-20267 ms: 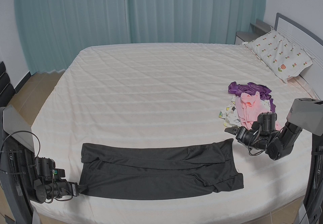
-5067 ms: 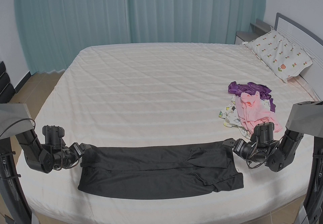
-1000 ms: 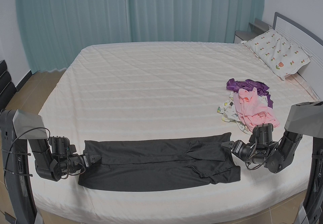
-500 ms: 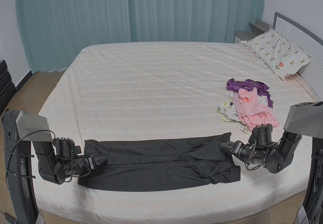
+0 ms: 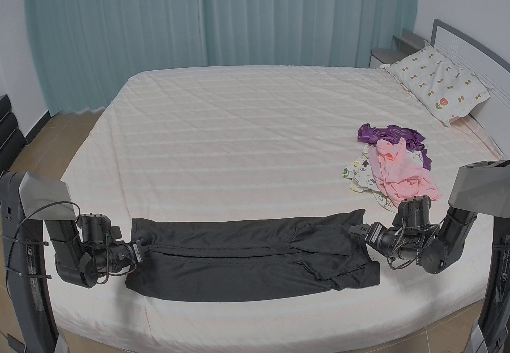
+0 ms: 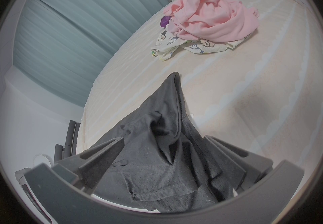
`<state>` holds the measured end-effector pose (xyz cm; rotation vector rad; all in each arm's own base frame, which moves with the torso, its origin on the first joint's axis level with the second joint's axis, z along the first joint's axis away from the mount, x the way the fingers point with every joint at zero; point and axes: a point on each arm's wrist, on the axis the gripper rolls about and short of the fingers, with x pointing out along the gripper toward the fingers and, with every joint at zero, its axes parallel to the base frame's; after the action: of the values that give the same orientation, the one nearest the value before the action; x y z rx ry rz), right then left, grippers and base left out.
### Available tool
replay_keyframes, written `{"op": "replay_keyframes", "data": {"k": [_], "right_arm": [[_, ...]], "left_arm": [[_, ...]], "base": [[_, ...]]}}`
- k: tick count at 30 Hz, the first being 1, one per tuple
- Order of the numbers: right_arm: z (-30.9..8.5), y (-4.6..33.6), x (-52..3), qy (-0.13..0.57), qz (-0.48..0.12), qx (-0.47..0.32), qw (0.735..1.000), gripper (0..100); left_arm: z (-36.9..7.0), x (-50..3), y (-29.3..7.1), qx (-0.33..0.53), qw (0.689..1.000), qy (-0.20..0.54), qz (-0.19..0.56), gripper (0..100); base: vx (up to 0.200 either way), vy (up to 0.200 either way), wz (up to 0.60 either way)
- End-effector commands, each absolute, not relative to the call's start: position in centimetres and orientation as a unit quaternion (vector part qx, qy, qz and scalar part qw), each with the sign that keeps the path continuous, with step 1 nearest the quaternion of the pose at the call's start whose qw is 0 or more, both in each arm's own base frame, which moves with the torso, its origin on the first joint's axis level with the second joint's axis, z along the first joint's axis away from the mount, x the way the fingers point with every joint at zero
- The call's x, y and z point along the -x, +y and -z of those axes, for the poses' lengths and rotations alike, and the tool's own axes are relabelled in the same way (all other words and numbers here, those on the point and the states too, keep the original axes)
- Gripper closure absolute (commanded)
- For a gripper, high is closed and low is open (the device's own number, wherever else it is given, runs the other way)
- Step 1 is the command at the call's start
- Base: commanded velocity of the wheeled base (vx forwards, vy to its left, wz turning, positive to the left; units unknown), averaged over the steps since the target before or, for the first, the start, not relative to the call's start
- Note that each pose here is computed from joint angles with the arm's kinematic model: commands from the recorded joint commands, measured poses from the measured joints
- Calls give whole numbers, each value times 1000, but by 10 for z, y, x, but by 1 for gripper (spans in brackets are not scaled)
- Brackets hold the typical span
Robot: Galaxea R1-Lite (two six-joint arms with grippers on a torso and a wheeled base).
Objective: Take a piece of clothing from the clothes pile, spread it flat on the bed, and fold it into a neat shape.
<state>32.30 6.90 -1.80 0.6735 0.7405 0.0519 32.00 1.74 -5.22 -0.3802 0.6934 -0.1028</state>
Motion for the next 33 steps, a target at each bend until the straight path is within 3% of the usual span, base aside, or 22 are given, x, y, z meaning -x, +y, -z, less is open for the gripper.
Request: {"op": "replay_keyframes", "data": {"k": [1, 20, 26, 33], "right_arm": [[16, 67, -323, 352, -24, -324, 878, 0], [10, 67, -323, 344, -27, -327, 880, 0], [2, 66, -322, 336, -33, -331, 881, 0], [-7, 65, -316, 332, -37, -334, 882, 0]], "left_arm": [[37, -319, 30, 190, 929, 317, 33, 100], [-7, -310, 72, 213, 929, 302, -23, 100], [-9, -305, 65, 214, 924, 317, -19, 100], [-10, -305, 34, 195, 923, 331, -8, 100]], "base": [[0, 0, 0], [0, 0, 0], [0, 0, 0], [0, 0, 0]]}}
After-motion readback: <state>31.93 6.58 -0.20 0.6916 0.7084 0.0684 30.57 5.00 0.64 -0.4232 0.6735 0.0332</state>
